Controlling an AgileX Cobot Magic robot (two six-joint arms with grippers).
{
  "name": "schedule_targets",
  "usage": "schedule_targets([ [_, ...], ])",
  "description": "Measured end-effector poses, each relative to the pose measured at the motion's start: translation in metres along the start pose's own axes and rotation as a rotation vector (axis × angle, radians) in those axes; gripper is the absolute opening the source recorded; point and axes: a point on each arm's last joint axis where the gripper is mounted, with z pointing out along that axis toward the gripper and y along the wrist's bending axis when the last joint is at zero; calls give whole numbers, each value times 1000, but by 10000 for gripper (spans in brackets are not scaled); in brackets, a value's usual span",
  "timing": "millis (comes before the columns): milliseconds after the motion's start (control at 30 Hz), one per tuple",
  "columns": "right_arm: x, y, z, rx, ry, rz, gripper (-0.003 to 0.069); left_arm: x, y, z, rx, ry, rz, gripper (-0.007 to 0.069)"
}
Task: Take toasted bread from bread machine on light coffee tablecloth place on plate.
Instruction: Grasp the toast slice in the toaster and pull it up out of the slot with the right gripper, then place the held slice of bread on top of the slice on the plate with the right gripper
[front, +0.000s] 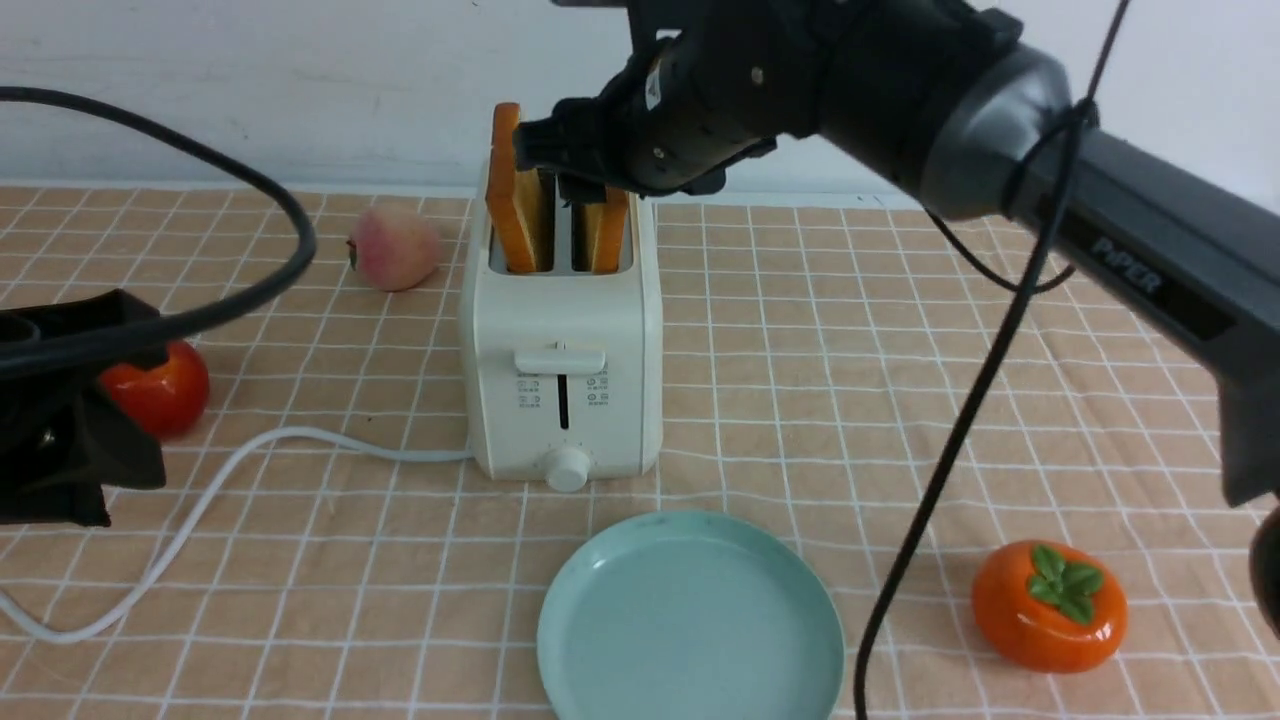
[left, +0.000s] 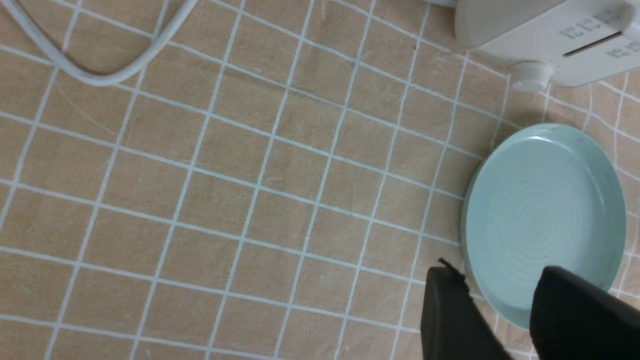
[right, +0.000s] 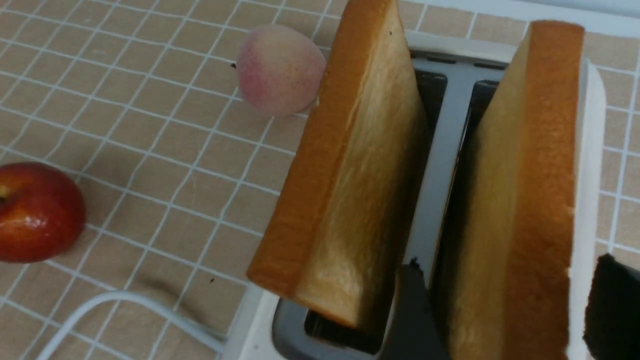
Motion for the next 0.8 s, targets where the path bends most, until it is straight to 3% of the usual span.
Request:
schedule_targets([
  [100, 4, -4, 13, 7, 1, -1, 421, 0, -1, 0, 7, 4, -3, 239],
  [167, 4, -6, 17, 7, -14, -2, 318, 0, -1, 0, 6, 3, -3, 239],
  [200, 4, -6, 17, 6, -17, -2, 215, 0, -1, 0, 6, 3, -3, 239],
  [300, -1, -6, 11, 6, -34, -5, 80, 0, -1, 0, 6, 3, -3, 239],
  [467, -28, -5, -38, 21, -106, -66, 92, 0, -1, 0, 7, 4, -3, 239],
  [633, -70, -5, -167, 10, -279, -125, 92, 0, -1, 0, 13, 0, -4, 239],
  [800, -67, -15, -260, 54, -260, -198, 92, -1, -2, 0, 20, -14, -5, 239],
])
